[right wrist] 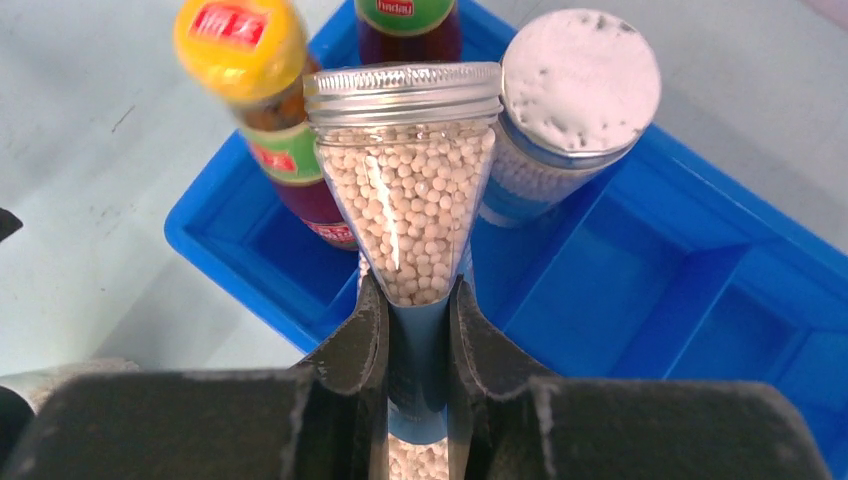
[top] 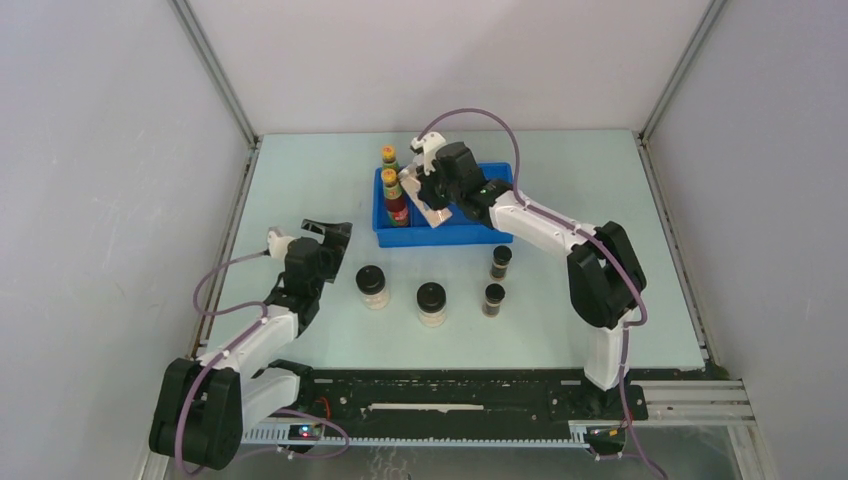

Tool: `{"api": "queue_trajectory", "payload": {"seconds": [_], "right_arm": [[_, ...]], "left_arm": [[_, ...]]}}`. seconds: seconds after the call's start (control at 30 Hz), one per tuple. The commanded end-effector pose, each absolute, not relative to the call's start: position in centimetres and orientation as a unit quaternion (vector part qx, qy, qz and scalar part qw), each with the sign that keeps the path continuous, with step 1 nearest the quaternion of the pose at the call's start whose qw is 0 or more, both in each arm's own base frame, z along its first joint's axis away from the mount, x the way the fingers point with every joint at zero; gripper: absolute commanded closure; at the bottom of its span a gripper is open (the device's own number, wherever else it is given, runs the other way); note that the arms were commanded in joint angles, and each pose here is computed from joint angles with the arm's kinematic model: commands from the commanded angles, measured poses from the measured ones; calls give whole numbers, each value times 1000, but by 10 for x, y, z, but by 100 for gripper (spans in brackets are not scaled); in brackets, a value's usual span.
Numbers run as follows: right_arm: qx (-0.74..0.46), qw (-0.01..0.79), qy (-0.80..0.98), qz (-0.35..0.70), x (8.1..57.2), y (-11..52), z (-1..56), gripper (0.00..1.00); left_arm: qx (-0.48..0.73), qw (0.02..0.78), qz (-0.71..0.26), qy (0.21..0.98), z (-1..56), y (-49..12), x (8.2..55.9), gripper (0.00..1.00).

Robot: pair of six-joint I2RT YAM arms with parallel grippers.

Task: Organize the condiment bottles
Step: Place the bottle in the storage box.

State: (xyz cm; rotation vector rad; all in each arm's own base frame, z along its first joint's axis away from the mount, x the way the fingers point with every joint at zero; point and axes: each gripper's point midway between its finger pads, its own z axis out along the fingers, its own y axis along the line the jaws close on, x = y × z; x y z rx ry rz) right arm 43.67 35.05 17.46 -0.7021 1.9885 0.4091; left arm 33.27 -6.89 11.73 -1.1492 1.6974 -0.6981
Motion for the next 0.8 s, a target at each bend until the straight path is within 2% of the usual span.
{"api": "queue_trajectory", "payload": {"seconds": [0.0,0.77], "right_arm": [[-263,558,761,204,441,359,242,100],[-213,678,676,194,437,355,254,100]], "left_arm": [[-452,498,-311,672,152,-72,347,0],[-446,501,-308,675,153,-77,348,0]]}}
